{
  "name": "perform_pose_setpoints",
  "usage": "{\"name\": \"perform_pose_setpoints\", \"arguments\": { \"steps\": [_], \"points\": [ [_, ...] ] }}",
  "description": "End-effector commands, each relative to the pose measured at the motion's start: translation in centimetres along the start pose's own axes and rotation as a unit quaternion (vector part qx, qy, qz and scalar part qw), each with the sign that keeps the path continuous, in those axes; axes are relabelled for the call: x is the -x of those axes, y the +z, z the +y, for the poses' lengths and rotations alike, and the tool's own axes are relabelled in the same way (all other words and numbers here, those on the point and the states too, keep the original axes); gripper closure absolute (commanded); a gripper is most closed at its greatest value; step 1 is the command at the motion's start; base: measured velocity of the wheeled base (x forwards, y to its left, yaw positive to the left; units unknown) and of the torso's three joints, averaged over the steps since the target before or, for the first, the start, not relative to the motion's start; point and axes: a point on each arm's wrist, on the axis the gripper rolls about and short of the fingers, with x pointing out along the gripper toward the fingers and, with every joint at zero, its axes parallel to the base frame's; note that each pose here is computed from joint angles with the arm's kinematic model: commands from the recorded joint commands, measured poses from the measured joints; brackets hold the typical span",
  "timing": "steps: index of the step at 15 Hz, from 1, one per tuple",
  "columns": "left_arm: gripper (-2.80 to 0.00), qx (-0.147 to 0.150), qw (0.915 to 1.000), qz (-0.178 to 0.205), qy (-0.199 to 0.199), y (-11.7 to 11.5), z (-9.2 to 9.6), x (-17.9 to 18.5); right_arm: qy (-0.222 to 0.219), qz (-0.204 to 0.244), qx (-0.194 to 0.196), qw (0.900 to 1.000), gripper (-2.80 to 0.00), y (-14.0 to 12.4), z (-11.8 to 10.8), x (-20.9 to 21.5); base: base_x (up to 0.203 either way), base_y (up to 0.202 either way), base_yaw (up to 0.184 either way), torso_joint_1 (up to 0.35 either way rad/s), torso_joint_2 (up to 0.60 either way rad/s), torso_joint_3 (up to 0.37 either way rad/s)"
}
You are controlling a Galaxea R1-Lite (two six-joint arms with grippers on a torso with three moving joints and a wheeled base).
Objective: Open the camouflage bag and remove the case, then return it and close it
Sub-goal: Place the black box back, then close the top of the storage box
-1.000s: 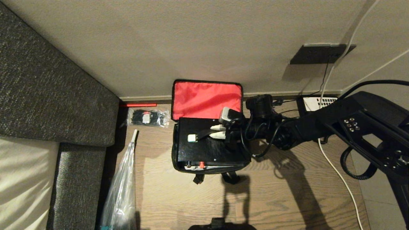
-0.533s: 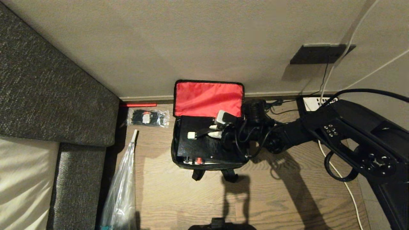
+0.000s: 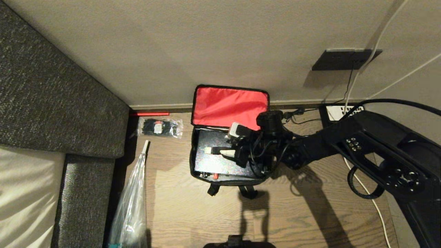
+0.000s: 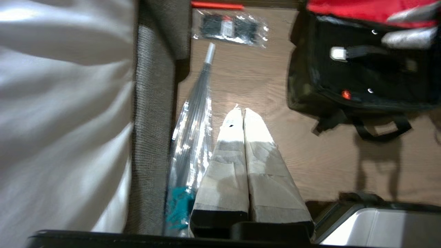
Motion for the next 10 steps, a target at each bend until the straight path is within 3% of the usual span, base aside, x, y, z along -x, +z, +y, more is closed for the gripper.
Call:
{"name": "perform_pose_setpoints", "arguments": {
  "steps": [1,5,8,9,10],
  "points": [
    [0.00,0.001,1.0000,0.000,0.000,-0.1,0.0,0.0,0.003,0.003,0.002,1.000,-2.80,0.6,0.4,0.4,0.000,0.000,0.000,0.000,0.00,0.000],
    [0.00,0.000,1.0000,0.000,0.000,-0.1,0.0,0.0,0.003,-0.002,-0.003,1.000,-2.80,3.9,0.6,4.7,0.000,0.000,0.000,0.000,0.00,0.000],
    [0.00,0.000,1.0000,0.000,0.000,-0.1,0.0,0.0,0.003,0.007,-0.052,0.999,-2.80,6.7,1.6,11.7,0.000,0.000,0.000,0.000,0.00,0.000],
    [0.00,0.000,1.0000,0.000,0.000,-0.1,0.0,0.0,-0.005,0.009,-0.076,0.997,0.00,7.5,2.0,14.5,0.000,0.000,0.000,0.000,0.00,0.000],
    [0.00,0.000,1.0000,0.000,0.000,-0.1,0.0,0.0,-0.015,0.011,-0.100,0.995,0.00,8.3,2.4,17.3,0.000,0.000,0.000,0.000,0.00,0.000]
  ]
}}
